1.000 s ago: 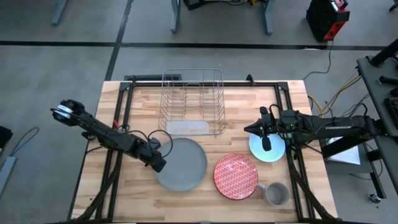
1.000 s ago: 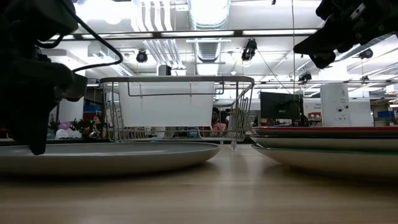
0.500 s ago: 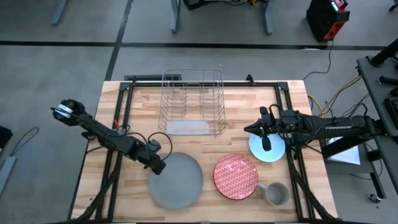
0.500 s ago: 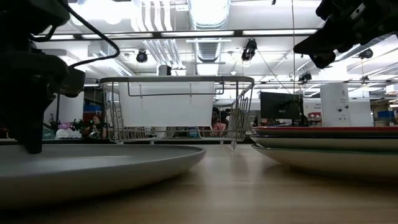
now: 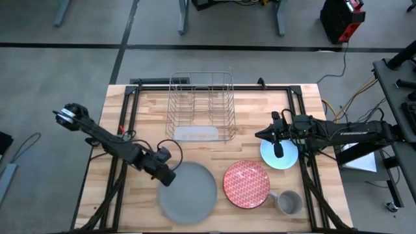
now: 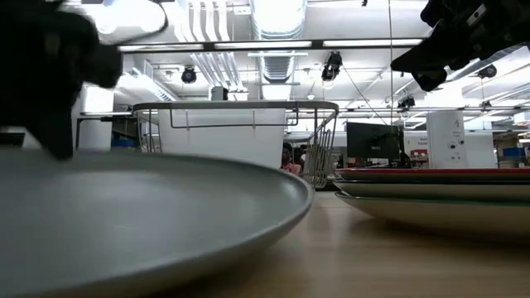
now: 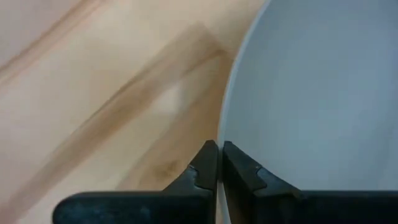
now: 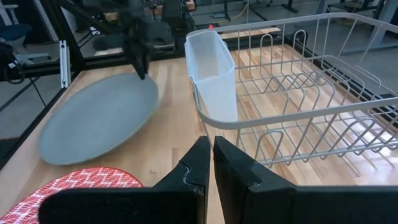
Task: Sort dishes
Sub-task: Put the gray plate into the dish rack
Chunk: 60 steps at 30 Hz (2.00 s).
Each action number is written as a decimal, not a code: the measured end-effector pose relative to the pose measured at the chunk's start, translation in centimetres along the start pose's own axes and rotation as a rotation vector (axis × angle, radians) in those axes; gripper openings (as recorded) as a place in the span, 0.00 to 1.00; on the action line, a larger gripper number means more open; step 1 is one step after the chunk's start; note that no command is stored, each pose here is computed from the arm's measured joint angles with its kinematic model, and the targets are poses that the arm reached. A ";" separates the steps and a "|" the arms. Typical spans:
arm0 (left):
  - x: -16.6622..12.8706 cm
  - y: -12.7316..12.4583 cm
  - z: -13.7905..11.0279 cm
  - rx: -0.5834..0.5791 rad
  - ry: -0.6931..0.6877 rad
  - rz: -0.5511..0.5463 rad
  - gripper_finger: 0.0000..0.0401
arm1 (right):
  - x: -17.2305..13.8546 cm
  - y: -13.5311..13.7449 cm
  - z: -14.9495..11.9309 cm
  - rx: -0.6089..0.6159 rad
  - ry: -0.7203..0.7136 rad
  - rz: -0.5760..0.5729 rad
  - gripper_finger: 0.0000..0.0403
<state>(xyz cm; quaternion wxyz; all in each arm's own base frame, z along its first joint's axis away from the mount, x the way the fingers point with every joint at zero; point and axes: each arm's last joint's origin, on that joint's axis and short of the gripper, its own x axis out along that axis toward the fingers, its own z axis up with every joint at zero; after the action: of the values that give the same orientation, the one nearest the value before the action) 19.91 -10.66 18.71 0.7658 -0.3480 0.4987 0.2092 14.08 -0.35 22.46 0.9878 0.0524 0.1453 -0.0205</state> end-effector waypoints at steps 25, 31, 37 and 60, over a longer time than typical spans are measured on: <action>-20.4 -6.7 2.4 0.421 -0.787 0.114 0.00 | 0.1 0.0 0.2 -0.023 -0.032 0.002 0.03; -23.7 -4.6 5.0 0.456 -1.088 0.413 0.00 | 0.1 0.0 0.3 -0.047 -0.053 0.003 0.03; -25.7 -2.5 8.1 0.474 -1.199 0.731 0.00 | 0.0 -0.2 0.5 -0.062 -0.077 -0.080 0.03; -22.6 3.8 27.7 0.588 -0.837 0.879 0.00 | 1.1 -1.9 3.7 -0.239 -0.156 -0.459 0.03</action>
<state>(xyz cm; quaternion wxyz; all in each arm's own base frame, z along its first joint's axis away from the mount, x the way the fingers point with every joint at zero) 25.15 13.05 45.23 0.8009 0.2206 0.2914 0.4744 16.05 -2.71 25.43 0.9647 -0.1005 0.0782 -0.2304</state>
